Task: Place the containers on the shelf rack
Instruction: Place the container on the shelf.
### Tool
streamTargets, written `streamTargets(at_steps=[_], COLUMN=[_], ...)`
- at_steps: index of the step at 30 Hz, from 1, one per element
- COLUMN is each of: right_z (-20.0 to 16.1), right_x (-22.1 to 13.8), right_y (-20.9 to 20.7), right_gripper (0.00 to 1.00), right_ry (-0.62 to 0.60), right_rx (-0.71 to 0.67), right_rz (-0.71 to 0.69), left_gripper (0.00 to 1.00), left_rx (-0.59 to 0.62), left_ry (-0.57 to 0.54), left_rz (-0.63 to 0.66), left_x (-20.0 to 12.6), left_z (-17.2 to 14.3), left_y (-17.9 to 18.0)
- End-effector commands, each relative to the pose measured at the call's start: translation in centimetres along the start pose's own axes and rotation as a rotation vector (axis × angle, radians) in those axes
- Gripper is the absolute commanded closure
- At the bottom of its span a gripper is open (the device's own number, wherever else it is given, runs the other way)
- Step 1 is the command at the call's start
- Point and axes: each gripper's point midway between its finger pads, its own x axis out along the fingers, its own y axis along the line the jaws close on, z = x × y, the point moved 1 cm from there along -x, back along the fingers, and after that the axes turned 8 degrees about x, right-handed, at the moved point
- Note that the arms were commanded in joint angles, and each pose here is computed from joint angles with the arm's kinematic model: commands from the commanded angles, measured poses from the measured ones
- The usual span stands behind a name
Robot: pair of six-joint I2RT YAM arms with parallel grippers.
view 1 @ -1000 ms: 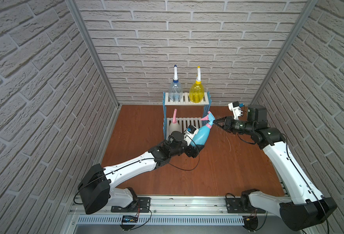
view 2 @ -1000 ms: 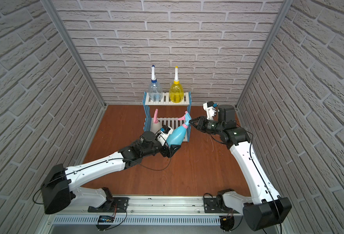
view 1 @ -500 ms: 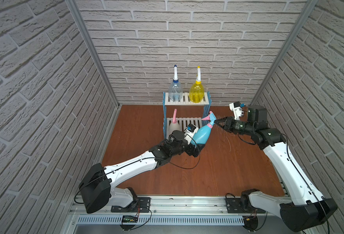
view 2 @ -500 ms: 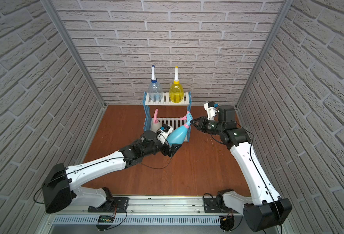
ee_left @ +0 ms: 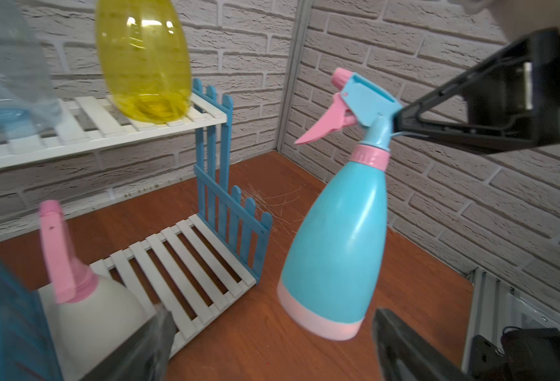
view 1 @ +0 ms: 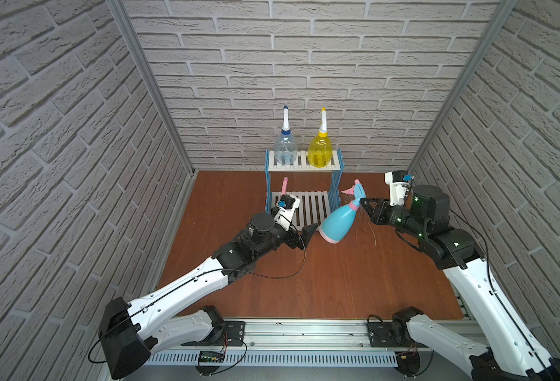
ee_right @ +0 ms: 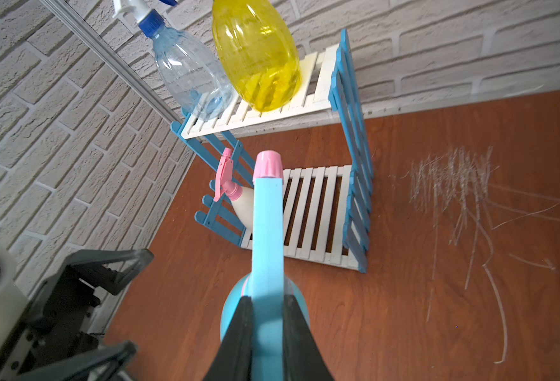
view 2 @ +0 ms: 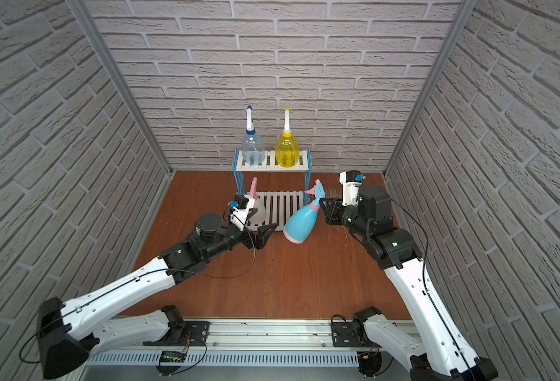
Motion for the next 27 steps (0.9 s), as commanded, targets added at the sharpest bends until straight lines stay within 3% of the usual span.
streamTargets(at_steps=[1,8,15,20,27], right_z=[1.2,-0.9,-2.5,-3.5,-4.8], right_x=[-0.8,1.1,6.1,10.2,14.1], right_y=[-0.1,3.5,5.5,4.9,4.4], right_gripper=[0.97,0.96,0.96,0.97,0.97], right_ry=[-0.123,-0.219,-0.262,-0.252,-0.239], right_rx=[-0.119,-0.262,-0.229,-0.257,-0.284], right_rz=[-0.098,-0.13,-0.137,-0.23,-0.31], left_gripper=[0.02,0.02,0.02,0.02,0.02], left_rx=[-0.009,-0.091,-0.13,-0.079,-0.066], left_ry=[0.073,0.142,0.148,0.175,0.189], left_rz=[0.13,0.334,0.537,0.644,0.67], left_x=[-1.8,-6.9,-12.2,-13.9,-14.3], left_z=[-0.8,-2.7,-4.7,-6.0,-6.6], left_y=[3.6,11.6,17.7,19.4,19.6])
